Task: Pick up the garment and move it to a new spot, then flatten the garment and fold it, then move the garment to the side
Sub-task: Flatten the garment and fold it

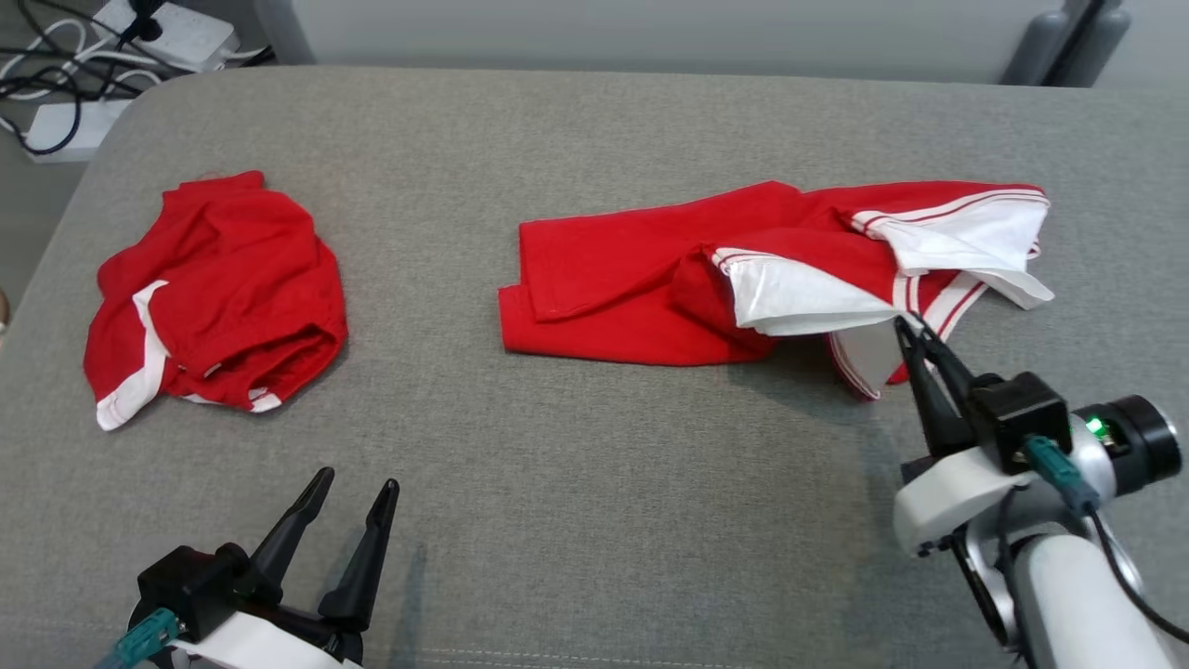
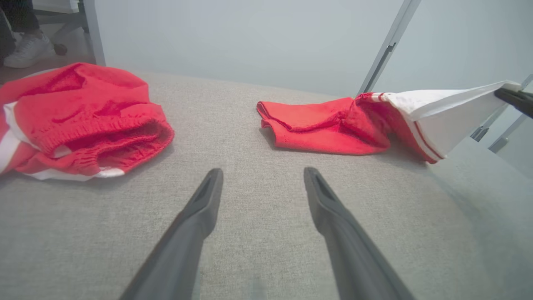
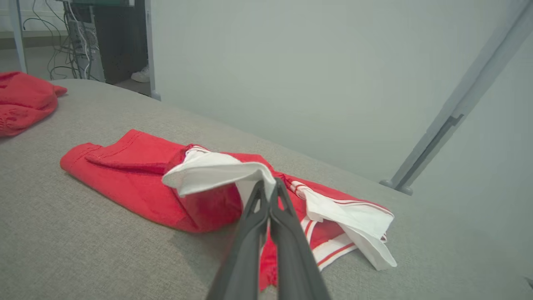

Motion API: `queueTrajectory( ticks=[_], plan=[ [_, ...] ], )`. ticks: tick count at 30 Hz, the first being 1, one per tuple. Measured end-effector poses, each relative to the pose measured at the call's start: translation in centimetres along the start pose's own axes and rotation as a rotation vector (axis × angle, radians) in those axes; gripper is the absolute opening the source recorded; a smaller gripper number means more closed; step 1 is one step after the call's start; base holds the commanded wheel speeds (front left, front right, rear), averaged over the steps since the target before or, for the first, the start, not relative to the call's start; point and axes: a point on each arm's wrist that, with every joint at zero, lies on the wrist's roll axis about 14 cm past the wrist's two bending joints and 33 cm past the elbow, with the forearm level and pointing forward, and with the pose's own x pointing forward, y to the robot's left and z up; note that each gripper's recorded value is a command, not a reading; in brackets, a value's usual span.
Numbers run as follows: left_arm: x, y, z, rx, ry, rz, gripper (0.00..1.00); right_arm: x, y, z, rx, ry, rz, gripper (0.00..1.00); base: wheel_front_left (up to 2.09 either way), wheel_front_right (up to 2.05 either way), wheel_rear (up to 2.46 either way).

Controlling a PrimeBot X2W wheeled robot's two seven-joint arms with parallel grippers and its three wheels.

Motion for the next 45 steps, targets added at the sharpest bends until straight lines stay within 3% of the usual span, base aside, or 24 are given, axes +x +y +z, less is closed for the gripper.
queueTrajectory(
  ticks=[9, 17, 27, 32, 40, 45],
  plan=[
    [2.1, -4.0, 0.3, 0.042, -0.007, -0.143, 1.0, -6.3, -10.2, 3.4, -0.005, -0.092, -0.339, 0.0, 0.0, 0.0, 0.0],
    [3.7, -5.8, 0.3, 0.053, -0.002, -0.216, 1.0, -11.4, -16.2, 5.2, -0.056, -0.09, -0.562, 0.0, 0.0, 0.0, 0.0],
    [4.9, -8.8, -2.5, 0.114, 0.113, -0.395, 1.0, -10.4, -12.2, 0.4, 0.007, 0.06, -0.441, 0.0, 0.0, 0.0, 0.0],
    [6.8, -10.8, -1.7, 0.155, 0.1, -0.507, 1.0, -9.0, -10.0, -0.9, 0.037, 0.074, -0.367, 0.0, 0.0, 0.0, 0.0],
    [9.1, -13.2, -2.9, 0.299, 0.121, -0.685, 1.0, -7.1, -7.2, -2.4, 0.078, 0.077, -0.272, 0.0, 0.0, 0.0, 0.0],
    [10.9, -13.4, -3.5, 0.371, 0.105, -0.713, 1.0, -7.0, -6.1, -3.7, 0.104, 0.091, -0.246, 0.0, 0.0, 0.0, 0.0]
  ],
)
